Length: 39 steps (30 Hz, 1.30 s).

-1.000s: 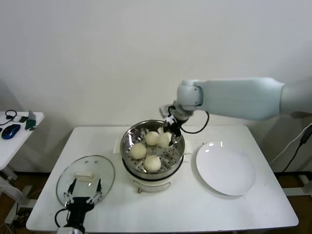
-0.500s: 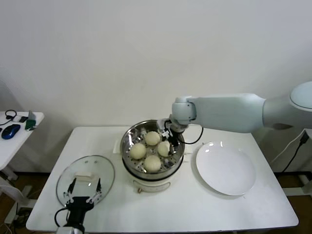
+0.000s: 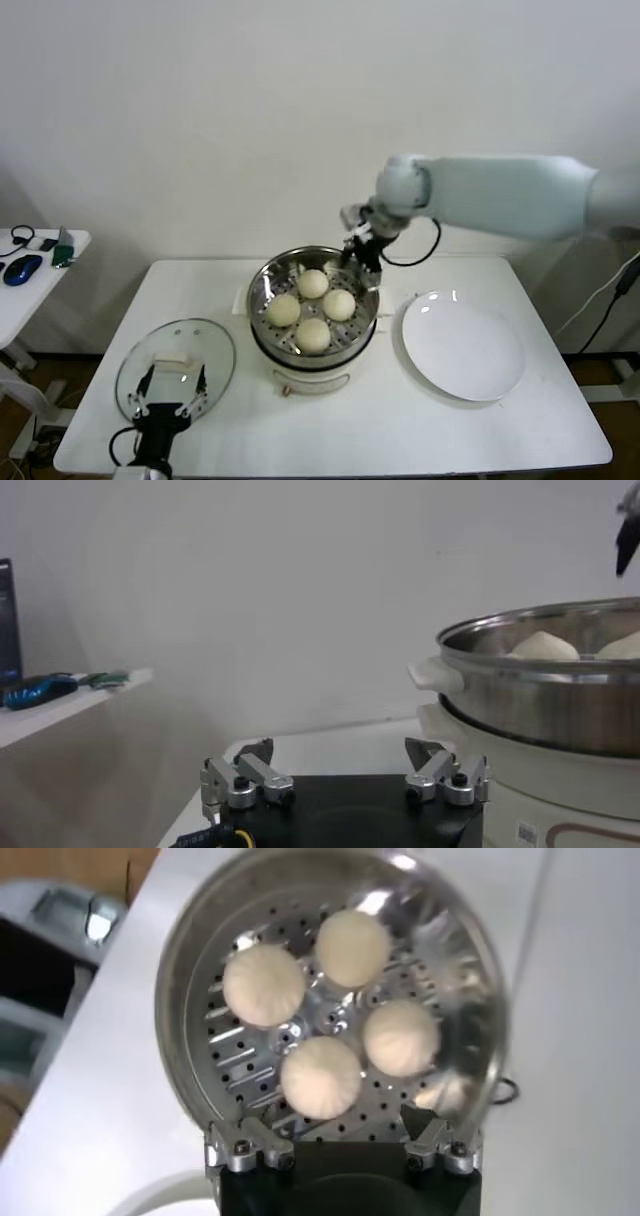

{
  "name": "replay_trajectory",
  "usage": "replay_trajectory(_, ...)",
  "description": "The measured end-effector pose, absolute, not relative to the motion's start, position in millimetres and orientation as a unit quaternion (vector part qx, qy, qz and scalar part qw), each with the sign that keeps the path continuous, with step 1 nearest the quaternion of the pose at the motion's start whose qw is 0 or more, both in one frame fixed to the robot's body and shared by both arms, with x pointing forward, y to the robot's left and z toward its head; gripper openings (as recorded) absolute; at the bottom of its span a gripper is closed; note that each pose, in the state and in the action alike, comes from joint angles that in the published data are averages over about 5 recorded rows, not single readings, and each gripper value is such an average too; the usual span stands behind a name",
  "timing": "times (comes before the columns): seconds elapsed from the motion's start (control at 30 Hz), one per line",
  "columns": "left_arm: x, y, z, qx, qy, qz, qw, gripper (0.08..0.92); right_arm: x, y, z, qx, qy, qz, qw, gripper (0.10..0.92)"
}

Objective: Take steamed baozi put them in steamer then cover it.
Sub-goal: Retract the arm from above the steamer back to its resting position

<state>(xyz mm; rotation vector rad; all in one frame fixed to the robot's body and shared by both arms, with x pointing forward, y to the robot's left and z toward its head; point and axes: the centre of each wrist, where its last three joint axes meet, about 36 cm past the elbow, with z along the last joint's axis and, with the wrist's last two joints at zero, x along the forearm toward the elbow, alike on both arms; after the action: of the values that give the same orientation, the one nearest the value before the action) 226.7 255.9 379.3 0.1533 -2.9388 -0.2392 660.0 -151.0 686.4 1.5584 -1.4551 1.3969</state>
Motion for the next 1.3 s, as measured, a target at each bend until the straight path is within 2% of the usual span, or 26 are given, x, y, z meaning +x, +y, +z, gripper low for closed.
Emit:
replay_trajectory(0.2, 229, 256, 382, 0.053, -0.991, -0.085, 0.087, 0.823, 657, -180, 695, 0.550, -0.663, 0.459, 0.219, 0.823)
replay_trajectory(0.47, 231, 260, 386, 0.056, -0.991, -0.094, 0.079, 0.823, 642, -235, 665, 0.427, -0.827, 0.348, 0.110, 0.823)
replay_trajectory(0.9, 239, 261, 388, 0.063, -0.990, -0.111, 0.053, 0.823, 567, -338, 558, 0.256, -0.945, 0.204, 0.025, 0.823)
replay_trajectory(1.13, 244, 260, 388, 0.067, -0.988, -0.128, 0.043, 0.823, 505, -365, 490, 0.202, -0.971, 0.129, -0.011, 0.823)
replay_trajectory(1.3, 247, 264, 387, 0.070, -0.985, -0.150, 0.039, 0.823, 446, -368, 427, 0.172, -0.981, 0.086, -0.010, 0.823)
